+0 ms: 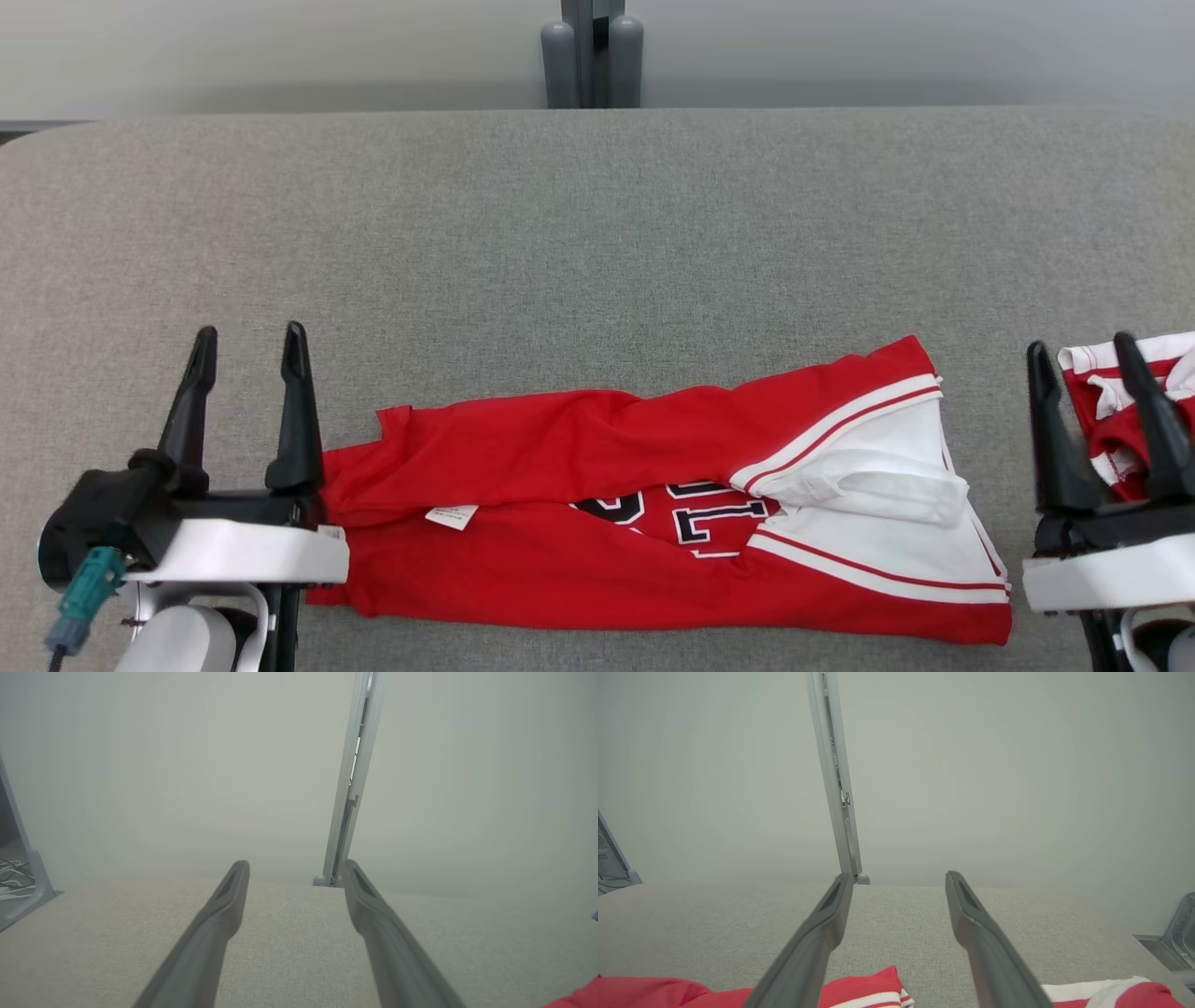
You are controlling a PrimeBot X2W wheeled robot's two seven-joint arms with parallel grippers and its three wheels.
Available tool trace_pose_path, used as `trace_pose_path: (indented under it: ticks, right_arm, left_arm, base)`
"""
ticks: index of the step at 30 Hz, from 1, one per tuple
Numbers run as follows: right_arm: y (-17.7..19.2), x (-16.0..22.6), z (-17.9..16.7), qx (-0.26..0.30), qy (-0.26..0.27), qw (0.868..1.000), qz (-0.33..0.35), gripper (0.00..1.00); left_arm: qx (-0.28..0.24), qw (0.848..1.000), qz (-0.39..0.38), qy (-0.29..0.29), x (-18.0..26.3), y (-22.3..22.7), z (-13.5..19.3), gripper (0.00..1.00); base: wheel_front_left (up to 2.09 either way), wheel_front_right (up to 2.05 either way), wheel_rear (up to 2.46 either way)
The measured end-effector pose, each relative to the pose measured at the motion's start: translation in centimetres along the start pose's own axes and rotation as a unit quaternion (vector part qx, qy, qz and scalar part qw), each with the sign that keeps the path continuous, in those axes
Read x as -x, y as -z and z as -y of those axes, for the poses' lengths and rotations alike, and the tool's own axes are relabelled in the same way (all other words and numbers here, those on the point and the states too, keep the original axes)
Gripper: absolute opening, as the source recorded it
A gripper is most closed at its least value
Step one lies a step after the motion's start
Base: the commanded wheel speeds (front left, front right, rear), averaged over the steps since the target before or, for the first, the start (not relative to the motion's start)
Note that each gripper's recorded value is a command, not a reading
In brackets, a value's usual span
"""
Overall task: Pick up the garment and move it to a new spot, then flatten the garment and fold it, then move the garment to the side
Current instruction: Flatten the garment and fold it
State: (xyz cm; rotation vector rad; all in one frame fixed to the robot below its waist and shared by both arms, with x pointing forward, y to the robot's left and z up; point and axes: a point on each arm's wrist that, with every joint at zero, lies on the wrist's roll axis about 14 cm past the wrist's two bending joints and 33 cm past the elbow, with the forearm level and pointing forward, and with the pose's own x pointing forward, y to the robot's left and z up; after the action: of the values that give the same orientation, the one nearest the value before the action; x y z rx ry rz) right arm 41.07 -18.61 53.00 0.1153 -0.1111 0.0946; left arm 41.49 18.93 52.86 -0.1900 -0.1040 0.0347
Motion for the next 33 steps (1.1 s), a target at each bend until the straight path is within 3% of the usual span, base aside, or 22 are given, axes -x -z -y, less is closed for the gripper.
trace_pose_path:
  ticks: [10, 22, 33]
  right_arm:
    - [2.5, 2.5, -0.6, 0.009, 0.002, 0.999, -0.047, 1.00]
    - [3.3, 3.0, -0.9, -0.012, 0.006, 0.998, -0.060, 1.00]
    - [7.4, 2.4, 2.6, 0.003, 0.029, 0.991, -0.131, 1.00]
  left_arm:
    - [-0.042, 0.999, -0.028, 0.002, 2.7, 1.9, -0.6, 1.00]
    - [-0.048, 0.998, -0.032, 0.004, 3.4, 2.2, -0.8, 1.00]
    - [-0.051, 0.998, -0.034, 0.009, 2.8, 2.5, -0.8, 1.00]
  base:
    - [0.00, 0.00, 0.00]
    - [0.00, 0.00, 0.00]
    - [0.00, 0.00, 0.00]
